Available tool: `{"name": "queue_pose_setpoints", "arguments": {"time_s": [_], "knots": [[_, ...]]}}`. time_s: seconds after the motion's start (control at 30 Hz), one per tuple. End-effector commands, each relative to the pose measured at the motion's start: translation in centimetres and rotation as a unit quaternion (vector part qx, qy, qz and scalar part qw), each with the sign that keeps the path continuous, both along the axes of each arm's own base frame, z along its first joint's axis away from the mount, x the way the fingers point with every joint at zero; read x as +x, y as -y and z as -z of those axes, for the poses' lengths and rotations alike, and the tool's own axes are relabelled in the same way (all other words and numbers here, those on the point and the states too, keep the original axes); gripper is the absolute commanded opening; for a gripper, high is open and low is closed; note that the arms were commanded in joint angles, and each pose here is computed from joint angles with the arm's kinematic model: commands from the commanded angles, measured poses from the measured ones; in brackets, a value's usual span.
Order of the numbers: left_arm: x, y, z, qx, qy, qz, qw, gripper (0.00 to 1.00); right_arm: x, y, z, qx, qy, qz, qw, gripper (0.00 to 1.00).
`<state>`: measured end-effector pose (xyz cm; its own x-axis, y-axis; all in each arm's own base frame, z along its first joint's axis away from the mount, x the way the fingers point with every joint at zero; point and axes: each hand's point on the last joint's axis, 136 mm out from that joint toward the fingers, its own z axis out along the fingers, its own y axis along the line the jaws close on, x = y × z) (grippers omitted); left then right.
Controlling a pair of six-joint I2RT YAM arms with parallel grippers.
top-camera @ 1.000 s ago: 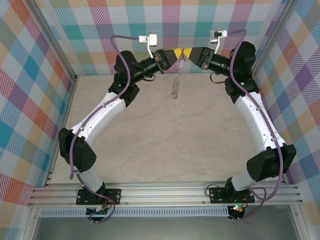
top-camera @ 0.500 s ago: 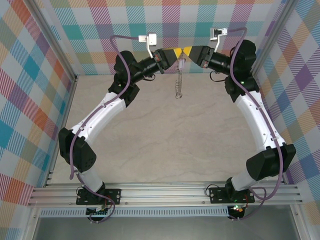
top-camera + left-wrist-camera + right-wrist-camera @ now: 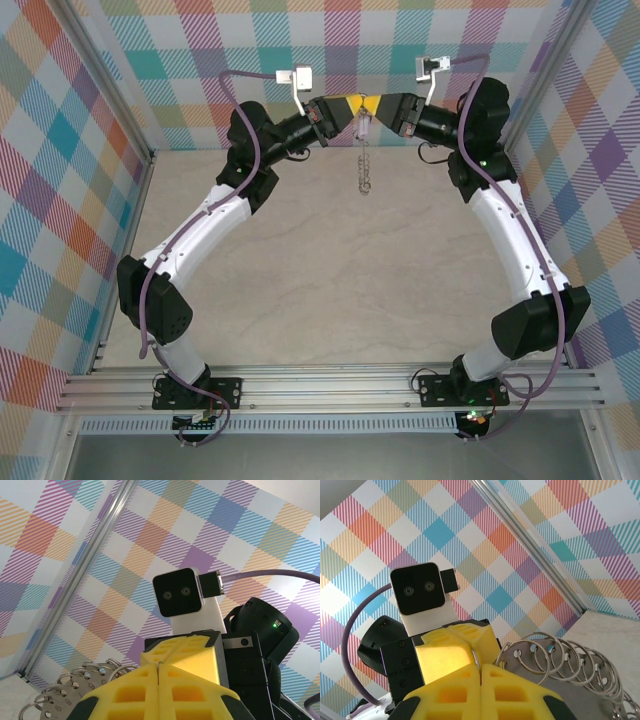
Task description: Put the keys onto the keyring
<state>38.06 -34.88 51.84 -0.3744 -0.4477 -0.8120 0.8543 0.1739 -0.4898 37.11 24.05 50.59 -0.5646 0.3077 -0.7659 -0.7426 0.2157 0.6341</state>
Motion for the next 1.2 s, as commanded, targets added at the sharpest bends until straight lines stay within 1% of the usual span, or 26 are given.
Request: {"name": "queue_pose_setpoints", "arguments": {"time_s": [0.0, 0.03, 0.07, 0.13, 0.17, 0.27, 0.37, 0.47, 0.6, 0.67, 0.7, 0.77, 0.93, 1.13, 1.17], "knots": [[-1.0, -0.5, -2.1, -0.009, 0.034, 0.001, 0.999, 0.00, -0.6, -0.2, -0.8, -0.014, 0.023, -0.003, 1.000, 0.00], [-0.9, -0.6, -2.0, 0.001, 0.034, -0.005, 0.999, 0.07, -0.7, -0.1, -0.7, -0.023, 0.026, -0.002, 0.999, 0.00], [-0.9, -0.8, -1.9, 0.010, 0.037, -0.011, 0.999, 0.17, -1.0, -0.1, -0.4, -0.036, 0.028, -0.002, 0.999, 0.00], [-0.8, -1.5, -1.8, 0.030, 0.043, -0.025, 0.998, 0.30, -1.4, 0.1, 0.4, -0.069, 0.028, -0.001, 0.997, 0.00], [-0.7, -2.0, -1.8, 0.041, 0.047, -0.034, 0.997, 0.35, -1.7, 0.3, 0.9, -0.086, 0.031, -0.003, 0.996, 0.00], [-0.9, -3.0, -1.6, 0.077, 0.068, -0.043, 0.994, 0.46, -2.4, 0.8, 2.2, -0.134, 0.036, -0.005, 0.990, 0.00], [-1.3, -3.3, -0.8, 0.129, 0.085, -0.029, 0.988, 0.53, -3.2, 1.1, 3.3, -0.179, 0.045, -0.014, 0.983, 0.00], [-1.8, -3.2, 0.0, 0.176, 0.100, -0.009, 0.979, 0.55, -3.7, 1.4, 4.2, -0.219, 0.051, -0.020, 0.974, 0.00], [-2.7, -2.7, 0.9, 0.210, 0.108, 0.031, 0.971, 0.56, -4.2, 1.6, 4.8, -0.248, 0.056, -0.035, 0.966, 0.00], [-3.2, -2.4, 1.9, 0.227, 0.096, 0.056, 0.968, 0.56, -4.4, 1.6, 4.8, -0.252, 0.051, -0.041, 0.966, 0.00], [-3.5, -2.3, 2.0, 0.230, 0.096, 0.069, 0.966, 0.56, -4.5, 1.6, 4.7, -0.257, 0.068, -0.044, 0.963, 0.00], [-4.1, -2.0, 2.4, 0.234, 0.092, 0.095, 0.963, 0.53, -4.6, 1.5, 4.5, -0.255, 0.071, -0.048, 0.963, 0.00], [-4.5, -1.5, 3.1, 0.236, 0.079, 0.134, 0.959, 0.44, -4.9, 1.2, 4.2, -0.242, 0.071, -0.062, 0.966, 0.00], [-4.4, -1.0, 3.8, 0.236, 0.067, 0.151, 0.958, 0.43, -5.3, 0.8, 3.5, -0.223, 0.080, -0.077, 0.968, 0.00], [-4.4, -0.9, 3.9, 0.236, 0.067, 0.152, 0.957, 0.43, -5.4, 0.8, 3.3, -0.216, 0.067, -0.078, 0.971, 0.00]]}}
